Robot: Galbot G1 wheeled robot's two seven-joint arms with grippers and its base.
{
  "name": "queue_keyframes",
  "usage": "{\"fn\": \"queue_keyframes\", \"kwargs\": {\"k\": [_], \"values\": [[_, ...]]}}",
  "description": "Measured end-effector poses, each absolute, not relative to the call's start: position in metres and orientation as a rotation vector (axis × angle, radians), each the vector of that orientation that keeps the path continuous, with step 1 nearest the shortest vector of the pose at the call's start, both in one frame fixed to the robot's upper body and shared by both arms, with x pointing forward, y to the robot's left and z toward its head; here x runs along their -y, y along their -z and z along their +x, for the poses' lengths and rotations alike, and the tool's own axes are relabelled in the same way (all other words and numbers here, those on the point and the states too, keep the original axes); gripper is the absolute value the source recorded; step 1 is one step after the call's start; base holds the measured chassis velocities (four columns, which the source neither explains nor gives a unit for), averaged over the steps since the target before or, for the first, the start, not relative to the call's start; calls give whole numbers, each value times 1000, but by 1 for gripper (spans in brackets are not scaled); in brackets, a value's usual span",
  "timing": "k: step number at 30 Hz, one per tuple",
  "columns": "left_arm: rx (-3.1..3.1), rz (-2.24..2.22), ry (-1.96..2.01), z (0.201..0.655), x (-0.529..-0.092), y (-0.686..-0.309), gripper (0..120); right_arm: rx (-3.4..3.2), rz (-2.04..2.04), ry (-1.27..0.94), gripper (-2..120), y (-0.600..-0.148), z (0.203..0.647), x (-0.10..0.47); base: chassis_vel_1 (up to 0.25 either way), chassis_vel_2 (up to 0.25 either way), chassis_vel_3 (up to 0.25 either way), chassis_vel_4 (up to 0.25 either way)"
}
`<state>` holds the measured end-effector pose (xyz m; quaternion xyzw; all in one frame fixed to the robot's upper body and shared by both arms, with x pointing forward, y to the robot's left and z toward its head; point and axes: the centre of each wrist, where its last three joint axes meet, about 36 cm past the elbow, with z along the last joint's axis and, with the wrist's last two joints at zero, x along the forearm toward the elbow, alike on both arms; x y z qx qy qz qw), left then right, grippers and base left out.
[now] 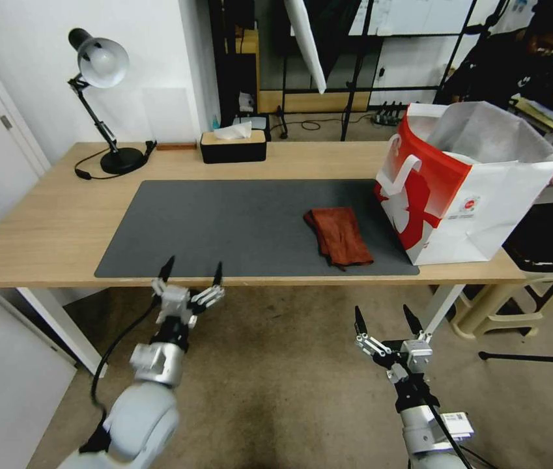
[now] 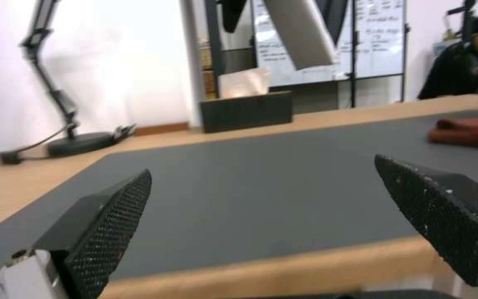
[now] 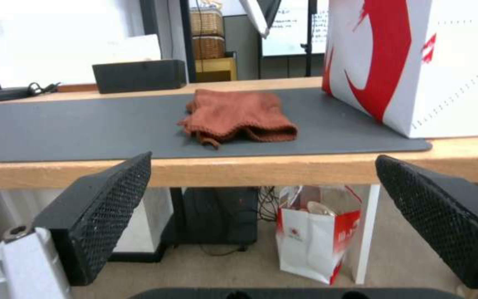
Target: Sweep shrimp from table into container with towel, then put container into takeout bag.
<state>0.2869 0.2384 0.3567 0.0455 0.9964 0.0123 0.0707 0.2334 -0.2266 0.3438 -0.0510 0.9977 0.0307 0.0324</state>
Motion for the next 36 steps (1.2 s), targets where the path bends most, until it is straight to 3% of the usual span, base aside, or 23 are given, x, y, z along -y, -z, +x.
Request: {"fn": "queue_keyframes", "kwargs": {"k": [11,36], "values": [[-3028,48,-6,253,-246,-341,100,-3032,-155,-69,100,-359,249,232,0,0,0,0],[-3020,21,-15,247,-239,-324,100,-3048,-179,-103,100,-357,253,229,0,0,0,0]]}}
